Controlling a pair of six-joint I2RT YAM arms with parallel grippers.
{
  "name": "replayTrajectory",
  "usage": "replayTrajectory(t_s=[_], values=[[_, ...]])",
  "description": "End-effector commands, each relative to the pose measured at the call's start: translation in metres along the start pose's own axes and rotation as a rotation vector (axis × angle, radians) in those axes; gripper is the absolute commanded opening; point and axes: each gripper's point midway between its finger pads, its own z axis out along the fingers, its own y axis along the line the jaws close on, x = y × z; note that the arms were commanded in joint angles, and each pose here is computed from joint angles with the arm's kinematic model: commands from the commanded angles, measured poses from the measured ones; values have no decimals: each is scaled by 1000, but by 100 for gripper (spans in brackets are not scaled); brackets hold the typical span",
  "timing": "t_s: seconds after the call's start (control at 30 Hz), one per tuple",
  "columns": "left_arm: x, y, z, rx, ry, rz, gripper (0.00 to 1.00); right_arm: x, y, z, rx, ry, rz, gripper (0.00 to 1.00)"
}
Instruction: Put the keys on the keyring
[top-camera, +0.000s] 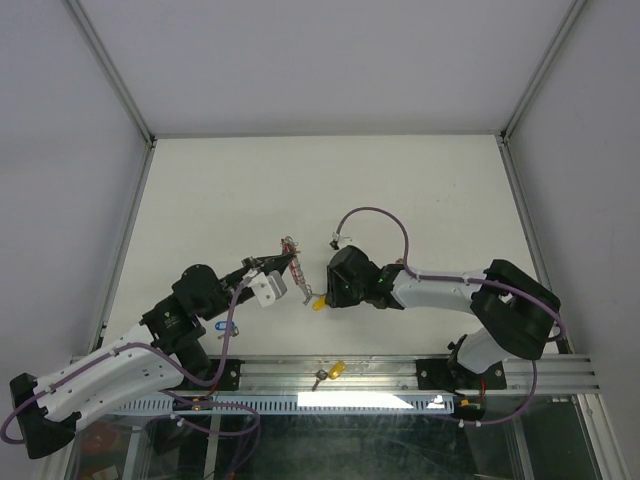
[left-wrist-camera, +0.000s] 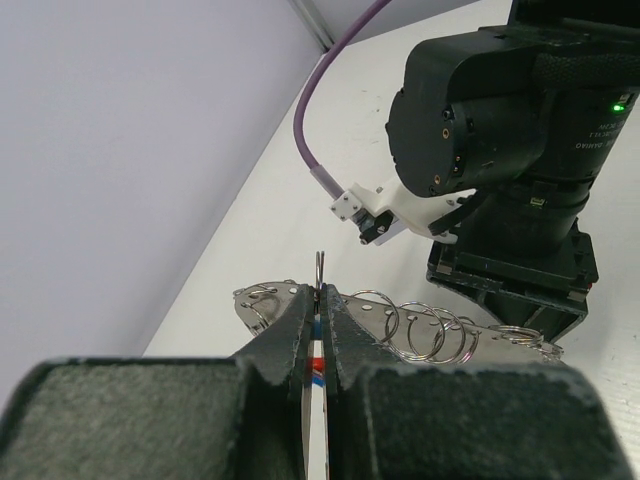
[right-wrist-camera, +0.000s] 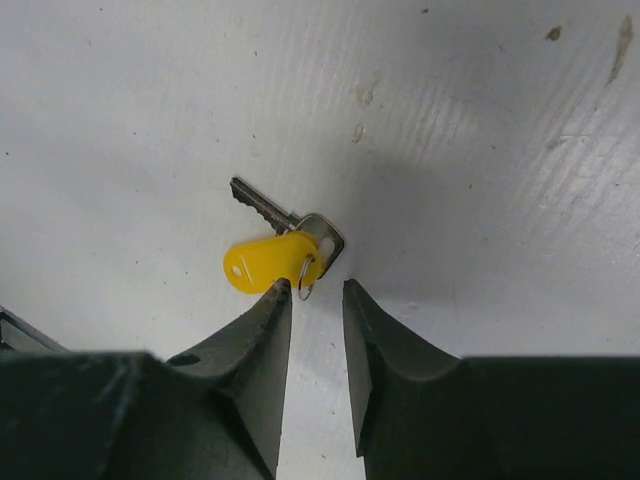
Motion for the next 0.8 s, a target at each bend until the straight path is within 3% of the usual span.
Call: replayTrajectory(t_s=[0.0,0.13,0.4,0.47,0.6,0.77], values=[[-28,21,0,-55,-73,-3,0,-25,18,4,-34,-88,11,29],[-25,23,1,-58,-61,1,0,-25,18,7,-31,-85,2,24],[-24,24,1,-62,-53,4,0,-24,16,6,-28,-82,-21,1],[-22,24,2,-62,-48,5,0,-26,15,1,-25,-90,-42,0],[-20,25,3,-63,-40,5,0,-37,15,-17,-49,-144,-155,0],[-19,23,5,-49,-42,5,0,-59,30,-55,-146,-252,-431,0]])
